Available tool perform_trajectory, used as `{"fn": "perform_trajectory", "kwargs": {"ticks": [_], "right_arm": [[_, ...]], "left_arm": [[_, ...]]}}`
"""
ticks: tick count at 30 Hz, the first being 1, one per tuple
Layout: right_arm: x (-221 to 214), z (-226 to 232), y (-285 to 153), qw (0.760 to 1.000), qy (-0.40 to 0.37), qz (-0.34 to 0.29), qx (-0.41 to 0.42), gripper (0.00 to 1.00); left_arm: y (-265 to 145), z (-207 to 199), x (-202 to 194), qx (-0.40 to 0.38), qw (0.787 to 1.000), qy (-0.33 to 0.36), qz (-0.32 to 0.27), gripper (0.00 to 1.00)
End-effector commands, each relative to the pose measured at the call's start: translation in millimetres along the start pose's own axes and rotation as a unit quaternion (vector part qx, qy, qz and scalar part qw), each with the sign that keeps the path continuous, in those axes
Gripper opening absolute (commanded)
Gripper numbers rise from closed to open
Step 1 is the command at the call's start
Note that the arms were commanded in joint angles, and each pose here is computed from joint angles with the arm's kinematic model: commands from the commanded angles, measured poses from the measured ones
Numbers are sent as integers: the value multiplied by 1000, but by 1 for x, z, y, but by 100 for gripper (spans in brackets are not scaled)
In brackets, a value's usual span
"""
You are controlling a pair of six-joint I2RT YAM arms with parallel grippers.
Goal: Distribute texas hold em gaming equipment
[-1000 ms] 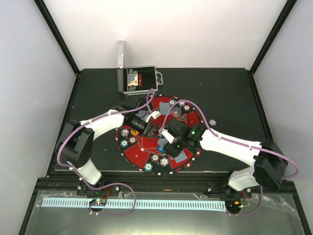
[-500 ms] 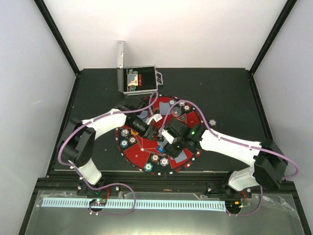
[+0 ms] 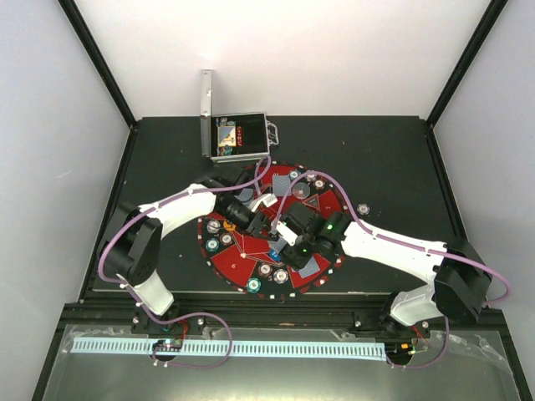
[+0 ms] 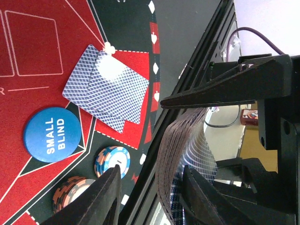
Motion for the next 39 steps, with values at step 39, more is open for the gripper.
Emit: {"fn": "perform_trajectory", "kwargs": {"ticks": [39], "right_arm": [[0, -19, -4, 997, 61, -8, -55, 62]], "left_arm": [[-72, 20, 5, 101, 990, -10, -101, 2]]}}
Point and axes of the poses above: each gripper's point midway between its finger pads, its own y axis out along the fingers, its own z axis along the line the jaws close on, x = y × z, the point moved 2 cm from there along -y, back along the fingers, and after that the axes turned 1 degree about -y, right-handed, at the moved point
